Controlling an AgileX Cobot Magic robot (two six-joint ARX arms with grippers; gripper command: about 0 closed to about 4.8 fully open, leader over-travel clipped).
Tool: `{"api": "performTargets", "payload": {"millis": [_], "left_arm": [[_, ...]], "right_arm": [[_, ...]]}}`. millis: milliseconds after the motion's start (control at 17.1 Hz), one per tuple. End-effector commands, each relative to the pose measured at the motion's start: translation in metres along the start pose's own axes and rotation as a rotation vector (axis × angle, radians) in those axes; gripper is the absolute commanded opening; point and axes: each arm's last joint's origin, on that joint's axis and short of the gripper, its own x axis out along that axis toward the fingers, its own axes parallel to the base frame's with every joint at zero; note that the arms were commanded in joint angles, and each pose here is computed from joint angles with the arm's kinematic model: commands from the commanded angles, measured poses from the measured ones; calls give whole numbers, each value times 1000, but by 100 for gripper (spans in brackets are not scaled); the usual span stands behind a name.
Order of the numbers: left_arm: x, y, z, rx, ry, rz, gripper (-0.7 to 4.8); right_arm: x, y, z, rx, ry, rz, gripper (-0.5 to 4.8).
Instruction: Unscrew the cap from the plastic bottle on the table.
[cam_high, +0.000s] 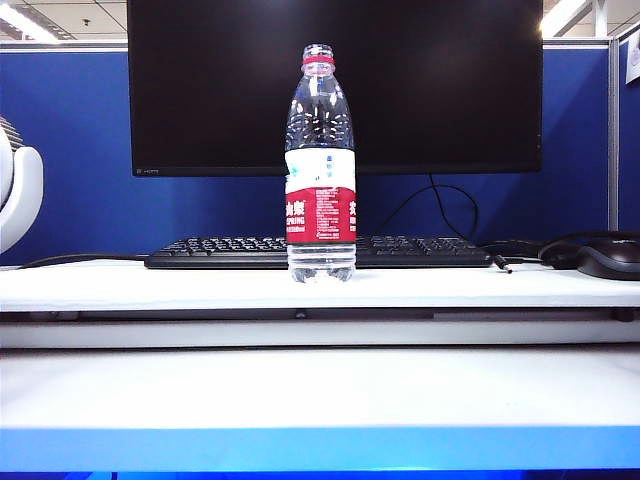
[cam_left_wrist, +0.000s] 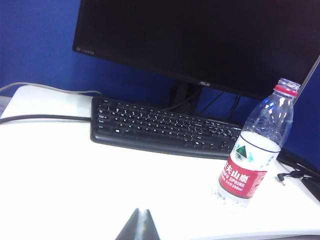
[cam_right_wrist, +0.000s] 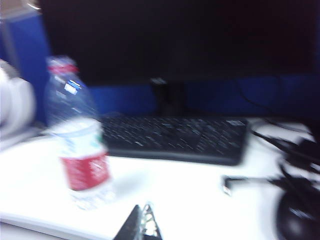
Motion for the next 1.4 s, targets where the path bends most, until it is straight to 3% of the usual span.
{"api": "performTargets", "payload": {"millis": [58, 816, 933, 991, 1166, 1400], "left_arm": [[0, 0, 0, -92, 0, -4, -3], [0, 0, -2, -110, 22, 4, -3], [0, 3, -6, 112, 25, 54, -3], [1, 7, -10, 168, 29, 105, -3], [4, 20, -27, 192, 32, 336, -3], [7, 30, -44, 232, 29, 368, -3]], "right_arm": [[0, -1, -1, -10, 11, -15, -4], [0, 0, -1, -10, 12, -10, -5], [0, 0, -1, -10, 12, -10, -5], [0, 0, -1, -10, 12, -10, -5], [0, 0, -1, -10, 12, -10, -5], [0, 0, -1, -10, 12, -10, -5]]}}
